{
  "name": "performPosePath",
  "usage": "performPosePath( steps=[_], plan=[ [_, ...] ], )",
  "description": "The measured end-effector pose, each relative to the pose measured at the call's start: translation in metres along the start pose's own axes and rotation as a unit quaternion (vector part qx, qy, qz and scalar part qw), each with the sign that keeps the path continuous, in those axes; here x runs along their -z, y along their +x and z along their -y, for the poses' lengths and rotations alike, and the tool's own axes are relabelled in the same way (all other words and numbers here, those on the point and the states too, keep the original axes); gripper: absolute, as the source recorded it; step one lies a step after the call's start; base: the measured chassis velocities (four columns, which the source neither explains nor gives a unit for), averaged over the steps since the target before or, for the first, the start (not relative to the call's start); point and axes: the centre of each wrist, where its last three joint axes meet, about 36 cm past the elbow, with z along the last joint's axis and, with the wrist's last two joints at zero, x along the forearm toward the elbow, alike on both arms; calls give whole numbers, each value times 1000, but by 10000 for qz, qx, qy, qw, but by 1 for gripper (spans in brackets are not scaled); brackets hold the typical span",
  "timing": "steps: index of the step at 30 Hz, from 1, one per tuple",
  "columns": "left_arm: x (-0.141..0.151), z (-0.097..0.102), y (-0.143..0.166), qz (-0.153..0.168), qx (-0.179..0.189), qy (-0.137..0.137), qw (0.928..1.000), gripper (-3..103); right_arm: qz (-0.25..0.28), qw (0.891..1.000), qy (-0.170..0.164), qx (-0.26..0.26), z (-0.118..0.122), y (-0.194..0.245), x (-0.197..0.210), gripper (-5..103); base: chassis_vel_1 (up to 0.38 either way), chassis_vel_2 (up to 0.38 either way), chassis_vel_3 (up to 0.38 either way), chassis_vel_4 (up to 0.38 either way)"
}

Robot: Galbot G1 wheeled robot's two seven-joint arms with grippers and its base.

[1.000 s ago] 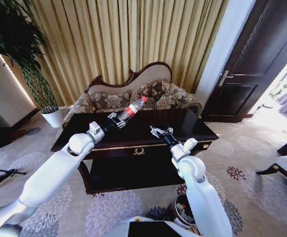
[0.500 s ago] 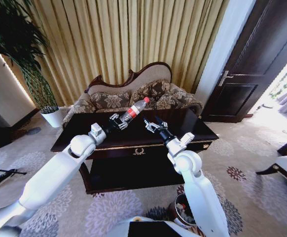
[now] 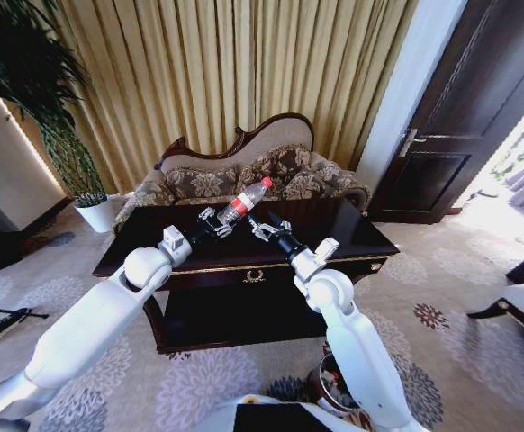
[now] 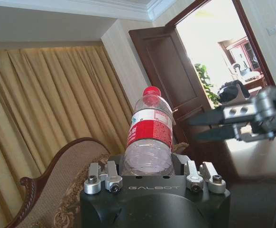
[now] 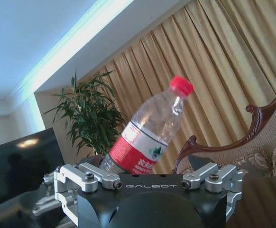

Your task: Move to the front of the table and place the trash on the table into the trash bin.

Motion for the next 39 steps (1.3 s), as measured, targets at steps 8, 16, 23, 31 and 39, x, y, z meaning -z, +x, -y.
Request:
performPosePath(
  steps=[8, 16, 23, 31, 39],
  plan=[
    [-2, 4, 1, -3, -28, 58, 10000, 55, 22, 10000, 17, 35, 0, -13, 1, 100, 0, 0, 0, 0],
    [-2, 7, -1, 7, -69, 66, 10000, 55, 37, 10000, 23, 39, 1, -18, 1, 100, 0, 0, 0, 0],
    [-4, 9, -3, -7, -90, 90, 9999, 56, 52, 10000, 63, 56, 1, -21, 4, 100, 0, 0, 0, 0],
    [-4, 15, -8, -2, -132, 113, 9998, 56, 88, 9999, 89, 68, 0, -22, 8, 100, 0, 0, 0, 0],
    [-3, 16, -9, -18, -139, 121, 9998, 56, 76, 9999, 99, 90, -2, -24, 8, 100, 0, 0, 0, 0]
  ],
)
